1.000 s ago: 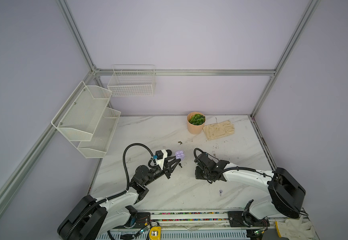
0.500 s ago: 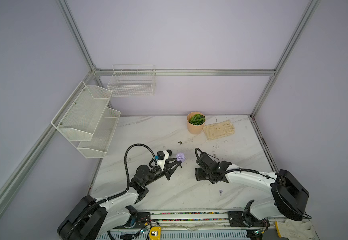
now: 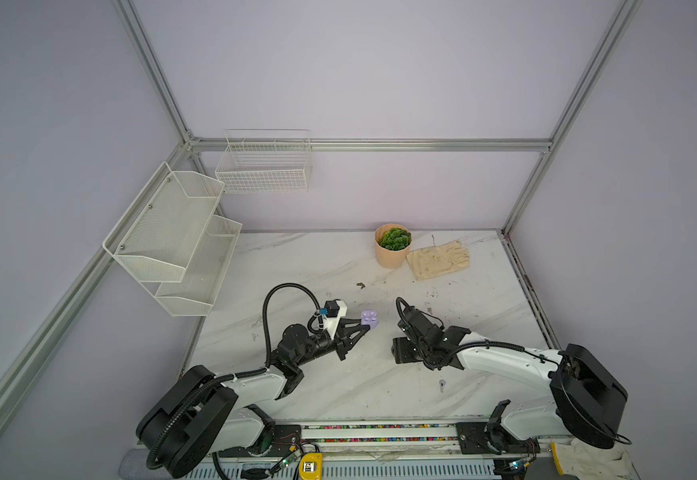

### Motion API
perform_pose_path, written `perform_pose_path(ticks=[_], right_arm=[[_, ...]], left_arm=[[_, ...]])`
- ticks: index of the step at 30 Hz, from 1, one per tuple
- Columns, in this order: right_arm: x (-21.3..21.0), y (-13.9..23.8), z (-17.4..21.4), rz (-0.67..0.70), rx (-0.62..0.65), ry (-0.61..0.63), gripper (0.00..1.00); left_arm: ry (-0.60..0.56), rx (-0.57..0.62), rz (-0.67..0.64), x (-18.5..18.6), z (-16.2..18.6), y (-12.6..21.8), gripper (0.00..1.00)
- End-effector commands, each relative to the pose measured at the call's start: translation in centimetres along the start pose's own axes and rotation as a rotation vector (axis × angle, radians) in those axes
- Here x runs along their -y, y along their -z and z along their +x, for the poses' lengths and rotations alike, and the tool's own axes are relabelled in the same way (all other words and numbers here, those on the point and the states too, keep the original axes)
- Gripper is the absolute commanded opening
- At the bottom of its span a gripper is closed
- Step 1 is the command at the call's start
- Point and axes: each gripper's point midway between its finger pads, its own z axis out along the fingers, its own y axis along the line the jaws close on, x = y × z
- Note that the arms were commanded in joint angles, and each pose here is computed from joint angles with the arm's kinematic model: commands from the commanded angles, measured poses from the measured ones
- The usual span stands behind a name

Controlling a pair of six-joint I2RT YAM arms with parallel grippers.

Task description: Insert the wireless bluetooth earbuds into the charging case

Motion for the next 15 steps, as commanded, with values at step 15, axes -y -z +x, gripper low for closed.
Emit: perform_pose_path(ticks=[15], right_arm=[[0.0, -1.5, 1.7, -0.045, -0.047, -0.044, 0.67]], left_arm=[[-0.115, 0.137, 0.084, 2.5, -5.7, -0.2, 0.0]])
